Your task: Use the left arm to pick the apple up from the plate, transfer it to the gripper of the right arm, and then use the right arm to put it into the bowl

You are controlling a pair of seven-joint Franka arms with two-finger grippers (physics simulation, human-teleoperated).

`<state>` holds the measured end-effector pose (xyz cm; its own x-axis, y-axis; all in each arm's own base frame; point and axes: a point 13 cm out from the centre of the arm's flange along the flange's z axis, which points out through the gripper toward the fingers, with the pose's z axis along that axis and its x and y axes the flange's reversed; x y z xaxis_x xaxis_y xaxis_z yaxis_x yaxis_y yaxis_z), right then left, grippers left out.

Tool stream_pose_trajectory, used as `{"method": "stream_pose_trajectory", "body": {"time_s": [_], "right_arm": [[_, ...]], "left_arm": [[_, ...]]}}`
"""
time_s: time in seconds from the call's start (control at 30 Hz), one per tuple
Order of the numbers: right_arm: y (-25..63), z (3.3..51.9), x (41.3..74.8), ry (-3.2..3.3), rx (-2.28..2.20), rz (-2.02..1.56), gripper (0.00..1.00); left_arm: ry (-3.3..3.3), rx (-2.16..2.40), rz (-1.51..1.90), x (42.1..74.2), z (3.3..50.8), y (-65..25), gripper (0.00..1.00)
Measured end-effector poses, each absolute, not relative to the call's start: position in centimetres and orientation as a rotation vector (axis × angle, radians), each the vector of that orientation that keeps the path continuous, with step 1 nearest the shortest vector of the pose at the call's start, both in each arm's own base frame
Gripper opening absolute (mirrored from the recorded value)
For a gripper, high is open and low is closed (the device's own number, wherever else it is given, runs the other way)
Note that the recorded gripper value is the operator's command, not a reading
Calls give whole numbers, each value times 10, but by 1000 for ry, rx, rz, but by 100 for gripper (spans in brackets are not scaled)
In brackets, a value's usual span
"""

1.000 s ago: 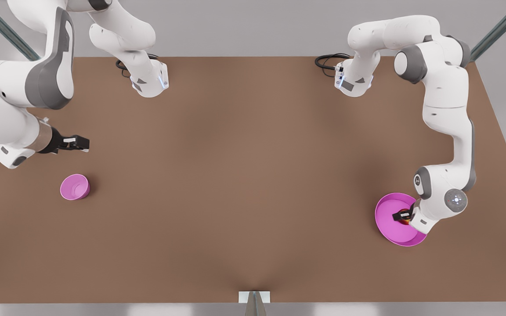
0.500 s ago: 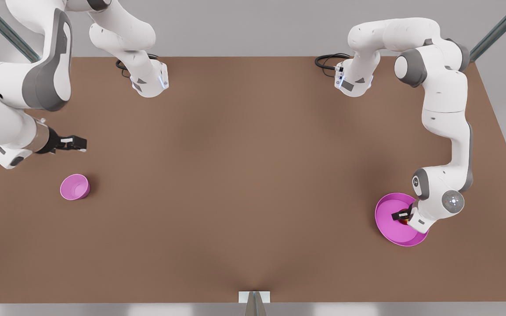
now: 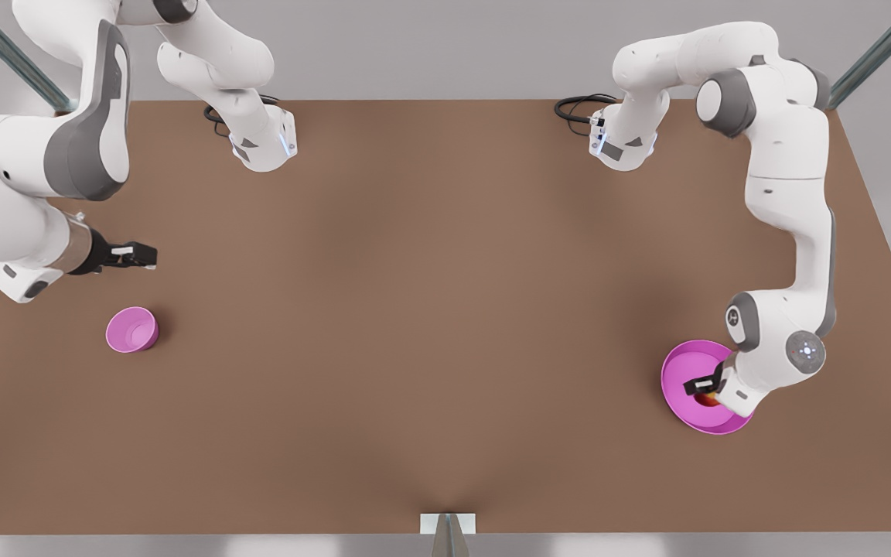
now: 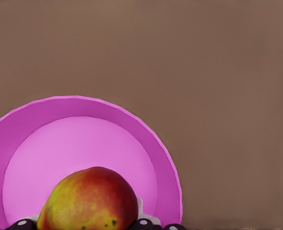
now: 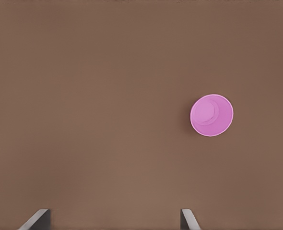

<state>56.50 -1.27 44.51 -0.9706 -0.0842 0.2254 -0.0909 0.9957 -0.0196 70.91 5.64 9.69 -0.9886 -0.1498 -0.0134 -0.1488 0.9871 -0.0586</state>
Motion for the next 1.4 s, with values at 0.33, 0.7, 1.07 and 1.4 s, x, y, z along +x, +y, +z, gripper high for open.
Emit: {"method": "stream_pose_trajectory", "body": {"time_s": [0.33, 0.7, 1.07, 1.4], "right_arm": [[232, 280, 631, -2650, 495, -709, 100], [334, 223, 670, -2557, 628, -1409, 100], [378, 250, 694, -2479, 1005, -1985, 100], [403, 256, 712, -2470, 1189, -2280, 100]], "left_arm": [[3158, 231, -991, 637, 227, -418, 71], [3072, -189, -1482, 626, 259, -515, 71], [2903, -196, -1657, 650, 265, -532, 71], [2833, -68, -1654, 655, 263, -532, 71]]}}
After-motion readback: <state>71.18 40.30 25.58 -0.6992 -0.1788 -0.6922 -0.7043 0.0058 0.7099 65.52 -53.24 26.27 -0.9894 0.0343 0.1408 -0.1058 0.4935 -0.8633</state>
